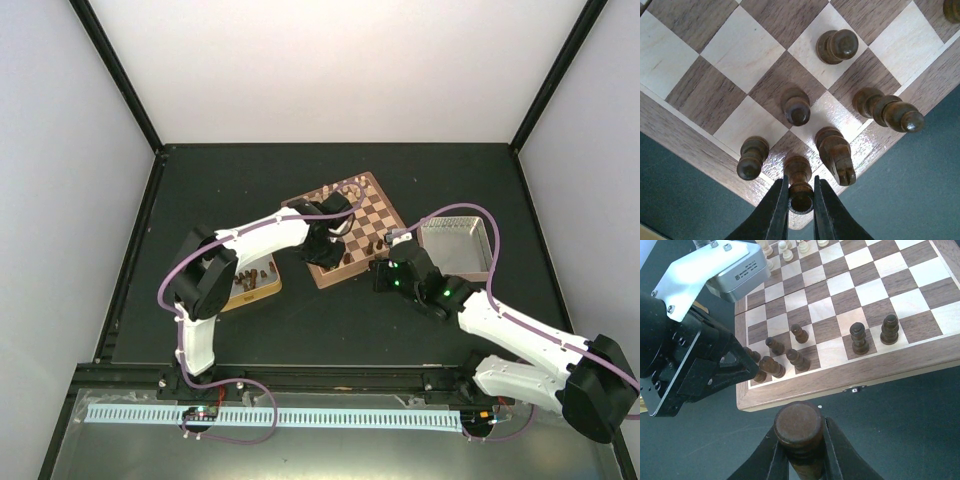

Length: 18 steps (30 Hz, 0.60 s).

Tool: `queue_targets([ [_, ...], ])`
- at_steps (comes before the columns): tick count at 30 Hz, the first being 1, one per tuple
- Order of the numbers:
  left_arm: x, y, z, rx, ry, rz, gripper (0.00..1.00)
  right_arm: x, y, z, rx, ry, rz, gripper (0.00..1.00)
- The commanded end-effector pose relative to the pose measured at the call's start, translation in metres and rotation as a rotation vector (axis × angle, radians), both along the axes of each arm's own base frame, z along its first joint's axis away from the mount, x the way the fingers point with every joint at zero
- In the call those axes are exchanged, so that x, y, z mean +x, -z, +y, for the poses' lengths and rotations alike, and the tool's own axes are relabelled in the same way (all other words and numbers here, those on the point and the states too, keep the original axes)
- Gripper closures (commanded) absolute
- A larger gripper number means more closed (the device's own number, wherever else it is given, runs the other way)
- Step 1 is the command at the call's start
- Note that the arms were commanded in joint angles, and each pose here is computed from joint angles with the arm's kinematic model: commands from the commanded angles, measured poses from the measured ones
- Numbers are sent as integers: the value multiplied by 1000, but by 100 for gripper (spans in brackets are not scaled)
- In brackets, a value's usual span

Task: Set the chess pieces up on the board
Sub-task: Place the chess piece on the chessboard.

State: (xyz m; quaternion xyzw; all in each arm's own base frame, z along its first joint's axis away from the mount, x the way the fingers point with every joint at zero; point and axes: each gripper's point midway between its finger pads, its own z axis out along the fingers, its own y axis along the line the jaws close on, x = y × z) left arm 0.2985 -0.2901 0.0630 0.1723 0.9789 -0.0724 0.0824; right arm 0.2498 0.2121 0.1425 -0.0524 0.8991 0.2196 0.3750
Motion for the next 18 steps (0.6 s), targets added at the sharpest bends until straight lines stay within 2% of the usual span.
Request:
queue_targets([
  [1,-1,7,2,27,-9,13,87,4,-4,-3,13,27,-22,99],
  [5,-2,6,3,34,-7,18,83,4,-5,-2,16,25,-21,99],
  [12,-2,-19,-4,-16,-4,1,68,4,-11,1,23,1,-41,98],
  [18,-7,-62,-8,-109,-6,-45,65,5,-21,6,-10,-63,-68,98],
])
